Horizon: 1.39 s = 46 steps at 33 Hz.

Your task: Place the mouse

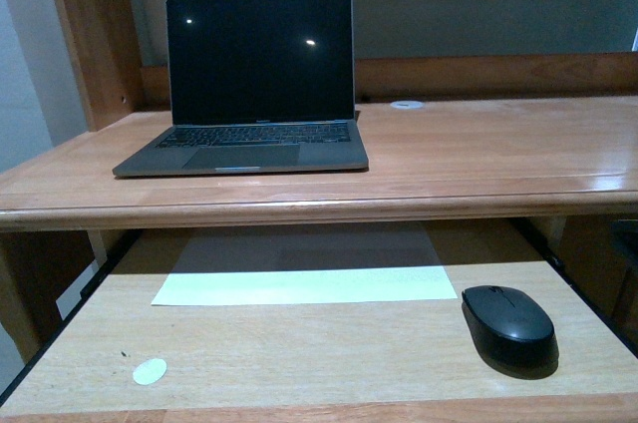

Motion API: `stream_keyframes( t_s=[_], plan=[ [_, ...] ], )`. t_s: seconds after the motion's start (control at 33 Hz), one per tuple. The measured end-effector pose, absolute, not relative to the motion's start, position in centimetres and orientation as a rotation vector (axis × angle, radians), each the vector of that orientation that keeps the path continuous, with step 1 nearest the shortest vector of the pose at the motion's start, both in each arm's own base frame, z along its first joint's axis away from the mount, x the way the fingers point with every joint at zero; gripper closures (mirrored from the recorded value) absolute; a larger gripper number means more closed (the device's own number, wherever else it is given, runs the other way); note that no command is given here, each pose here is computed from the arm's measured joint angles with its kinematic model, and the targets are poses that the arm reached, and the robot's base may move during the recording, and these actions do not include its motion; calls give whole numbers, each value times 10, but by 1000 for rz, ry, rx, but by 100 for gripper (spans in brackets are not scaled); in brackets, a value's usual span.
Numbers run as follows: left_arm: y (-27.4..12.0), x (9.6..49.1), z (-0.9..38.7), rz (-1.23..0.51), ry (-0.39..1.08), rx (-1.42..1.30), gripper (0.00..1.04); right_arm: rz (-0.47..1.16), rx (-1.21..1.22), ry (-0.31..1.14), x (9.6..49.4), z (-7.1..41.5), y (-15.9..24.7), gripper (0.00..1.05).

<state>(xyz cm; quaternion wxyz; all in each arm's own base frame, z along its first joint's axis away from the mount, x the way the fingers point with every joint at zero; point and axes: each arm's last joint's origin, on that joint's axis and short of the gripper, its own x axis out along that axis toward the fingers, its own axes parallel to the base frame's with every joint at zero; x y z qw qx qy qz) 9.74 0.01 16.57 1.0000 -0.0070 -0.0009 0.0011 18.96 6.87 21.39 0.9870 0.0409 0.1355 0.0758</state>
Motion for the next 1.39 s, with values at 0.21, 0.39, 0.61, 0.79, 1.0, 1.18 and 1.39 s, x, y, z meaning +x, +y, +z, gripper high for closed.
stream_keyframes(
  t_s=[0.21, 0.39, 0.61, 0.79, 1.0, 1.18, 1.39],
  plan=[
    [0, 97, 166, 2, -2, -14, 7, 81, 27, 442, 243, 201, 90, 7],
    [0, 97, 166, 2, -2, -14, 7, 32, 24, 518, 275, 187, 98, 7],
    [0, 97, 166, 2, -2, -14, 7, 38, 33, 534, 295, 179, 110, 7],
    [0, 97, 166, 2, -2, -14, 7, 44, 25, 571, 305, 167, 118, 7],
    [0, 97, 166, 2, -2, -14, 7, 63, 20, 604, 312, 157, 127, 7],
    [0, 97, 166, 2, -2, -14, 7, 73, 10, 634, 321, 148, 135, 7],
    [0, 97, 166, 2, -2, -14, 7, 35, 0, 652, 335, 138, 133, 7]
  ],
)
